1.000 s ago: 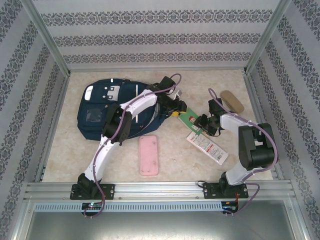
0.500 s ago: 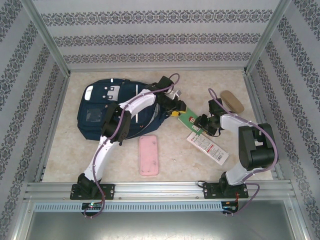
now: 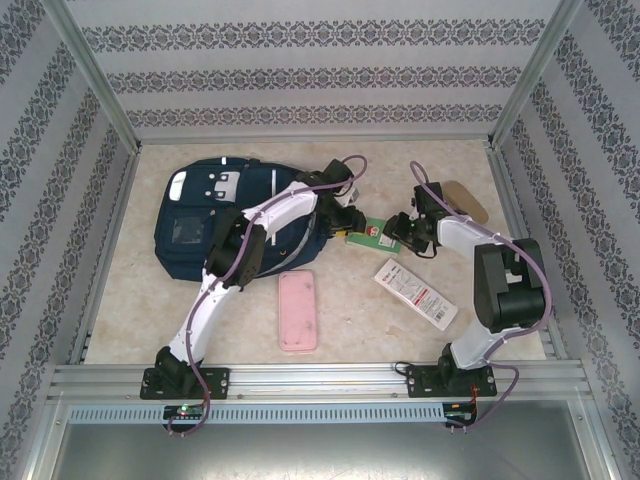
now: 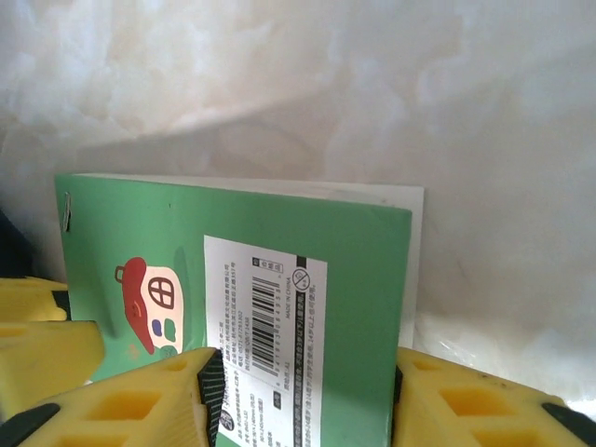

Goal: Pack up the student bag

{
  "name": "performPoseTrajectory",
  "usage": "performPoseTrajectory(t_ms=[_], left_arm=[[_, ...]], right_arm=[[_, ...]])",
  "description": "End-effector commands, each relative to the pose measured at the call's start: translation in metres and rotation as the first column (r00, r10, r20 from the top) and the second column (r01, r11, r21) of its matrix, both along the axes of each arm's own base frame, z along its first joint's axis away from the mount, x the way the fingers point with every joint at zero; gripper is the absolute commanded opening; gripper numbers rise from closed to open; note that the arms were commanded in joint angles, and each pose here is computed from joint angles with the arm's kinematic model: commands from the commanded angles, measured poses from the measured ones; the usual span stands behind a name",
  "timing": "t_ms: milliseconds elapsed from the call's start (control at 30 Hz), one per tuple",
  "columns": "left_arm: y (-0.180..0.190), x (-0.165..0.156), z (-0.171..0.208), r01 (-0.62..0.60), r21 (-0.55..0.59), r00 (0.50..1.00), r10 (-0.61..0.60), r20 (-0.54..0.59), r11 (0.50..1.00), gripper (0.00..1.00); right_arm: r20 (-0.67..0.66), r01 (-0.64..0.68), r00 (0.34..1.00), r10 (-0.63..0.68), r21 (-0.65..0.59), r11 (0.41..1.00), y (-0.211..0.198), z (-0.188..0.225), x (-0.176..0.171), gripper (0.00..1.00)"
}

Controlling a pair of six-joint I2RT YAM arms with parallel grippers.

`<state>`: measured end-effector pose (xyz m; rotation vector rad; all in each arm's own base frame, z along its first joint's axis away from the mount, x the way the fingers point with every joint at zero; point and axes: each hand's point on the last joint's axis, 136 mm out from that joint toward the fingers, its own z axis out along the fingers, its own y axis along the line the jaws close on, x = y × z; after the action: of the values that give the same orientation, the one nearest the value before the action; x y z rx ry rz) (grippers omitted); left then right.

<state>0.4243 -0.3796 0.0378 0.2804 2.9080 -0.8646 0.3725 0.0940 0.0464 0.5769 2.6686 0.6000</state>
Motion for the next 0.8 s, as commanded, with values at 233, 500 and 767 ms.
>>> performPoseTrajectory(t_ms=[233,500,767], left_arm=[[0.030,0.002,-0.025,-0.042,0.221,0.999,0.034,0.037,0.974,0.52],[-0.041,-0.024,0.014,0.019,-0.238,0.986,-0.059,-0.158,0.971,0.49],[-0.071,-0.022,0.117,0.075,-0.567,0.986,-0.146,-0.081,0.820,0.48]], right_arm=[[-0.068,-0.051,0.997,0.048,-0.039,0.998,0.005,-0.023,-0.003,0.43],[-0.065,-0.062,0.996,0.061,-0.005,0.998,0.012,-0.022,0.003,0.42],[-0.050,-0.059,0.997,0.060,0.020,0.998,0.016,-0.016,0.007,0.42]])
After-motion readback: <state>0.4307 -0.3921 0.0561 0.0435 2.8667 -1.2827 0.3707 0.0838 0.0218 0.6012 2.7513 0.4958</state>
